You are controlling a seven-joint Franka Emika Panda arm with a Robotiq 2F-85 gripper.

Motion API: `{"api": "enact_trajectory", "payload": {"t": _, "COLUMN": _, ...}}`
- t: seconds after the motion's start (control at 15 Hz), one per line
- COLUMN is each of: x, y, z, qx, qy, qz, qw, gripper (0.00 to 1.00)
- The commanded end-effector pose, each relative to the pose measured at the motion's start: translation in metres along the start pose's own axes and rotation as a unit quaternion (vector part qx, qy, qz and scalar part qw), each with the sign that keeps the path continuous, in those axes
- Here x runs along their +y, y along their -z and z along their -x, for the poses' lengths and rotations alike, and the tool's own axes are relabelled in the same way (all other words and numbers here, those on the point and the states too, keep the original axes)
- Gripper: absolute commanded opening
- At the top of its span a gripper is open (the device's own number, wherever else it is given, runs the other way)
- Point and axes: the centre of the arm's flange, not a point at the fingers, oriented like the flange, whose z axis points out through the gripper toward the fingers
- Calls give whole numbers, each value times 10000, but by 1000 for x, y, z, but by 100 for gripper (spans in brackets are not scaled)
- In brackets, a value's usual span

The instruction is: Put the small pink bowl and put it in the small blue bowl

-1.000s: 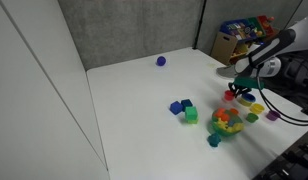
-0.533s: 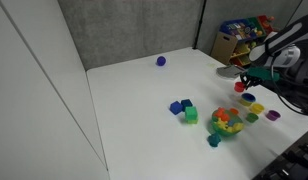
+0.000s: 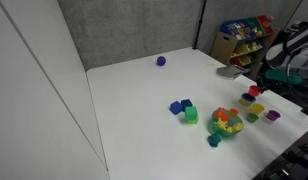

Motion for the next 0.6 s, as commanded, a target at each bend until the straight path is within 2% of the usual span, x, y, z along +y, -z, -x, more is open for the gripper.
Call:
{"api": "enact_trajectory", "payload": {"t": 0.0, "x": 14, "y": -2, "z": 0, "qx": -88, "qy": 138, "qz": -164, "qw": 9997, "gripper": 5}}
{"api": "enact_trajectory", "payload": {"t": 0.53, "x": 5, "y": -11, "z": -1, "qx": -44, "qy": 457, "qz": -146, "qw": 9988, "gripper": 5}}
